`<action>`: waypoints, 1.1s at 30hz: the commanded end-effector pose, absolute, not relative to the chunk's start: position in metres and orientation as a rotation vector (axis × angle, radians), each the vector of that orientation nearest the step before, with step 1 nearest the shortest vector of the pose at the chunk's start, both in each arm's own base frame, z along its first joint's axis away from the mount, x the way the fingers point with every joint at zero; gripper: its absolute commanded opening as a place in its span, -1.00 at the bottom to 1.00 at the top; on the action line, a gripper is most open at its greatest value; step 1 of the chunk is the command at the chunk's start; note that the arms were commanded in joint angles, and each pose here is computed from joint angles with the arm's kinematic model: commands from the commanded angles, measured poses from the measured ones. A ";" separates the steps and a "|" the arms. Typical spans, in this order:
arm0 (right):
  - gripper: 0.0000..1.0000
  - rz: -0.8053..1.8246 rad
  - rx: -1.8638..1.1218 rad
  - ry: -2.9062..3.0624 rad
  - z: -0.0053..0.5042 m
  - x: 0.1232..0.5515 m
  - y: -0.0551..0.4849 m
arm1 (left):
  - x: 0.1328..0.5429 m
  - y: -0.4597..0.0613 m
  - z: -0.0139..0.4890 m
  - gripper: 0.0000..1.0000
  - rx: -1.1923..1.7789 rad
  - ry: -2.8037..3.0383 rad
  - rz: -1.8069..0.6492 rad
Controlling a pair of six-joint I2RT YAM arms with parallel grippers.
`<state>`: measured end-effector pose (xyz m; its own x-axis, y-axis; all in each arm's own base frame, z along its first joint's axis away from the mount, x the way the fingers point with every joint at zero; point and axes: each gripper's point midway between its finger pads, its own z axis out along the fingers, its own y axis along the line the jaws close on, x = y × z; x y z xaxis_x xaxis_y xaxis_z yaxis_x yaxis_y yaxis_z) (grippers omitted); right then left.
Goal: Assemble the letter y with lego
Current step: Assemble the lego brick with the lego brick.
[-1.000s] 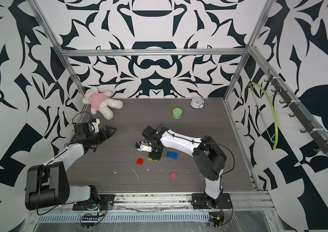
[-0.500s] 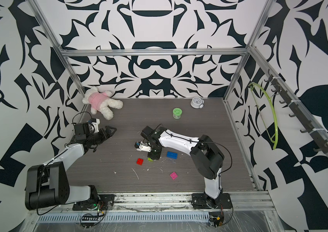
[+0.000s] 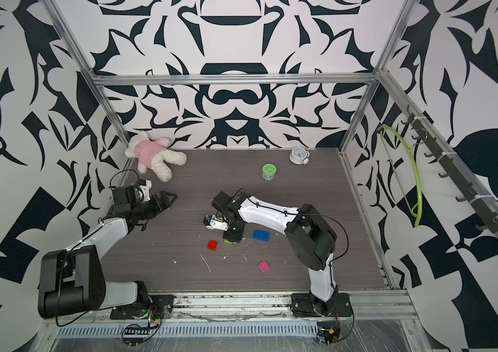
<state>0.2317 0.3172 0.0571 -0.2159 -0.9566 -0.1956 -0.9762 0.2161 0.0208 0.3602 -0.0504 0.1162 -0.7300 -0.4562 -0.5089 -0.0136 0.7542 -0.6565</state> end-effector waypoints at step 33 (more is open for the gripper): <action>-1.00 0.044 -2.241 2.340 0.016 0.207 0.294 | 0.357 -0.052 0.112 0.89 -0.348 2.275 -0.862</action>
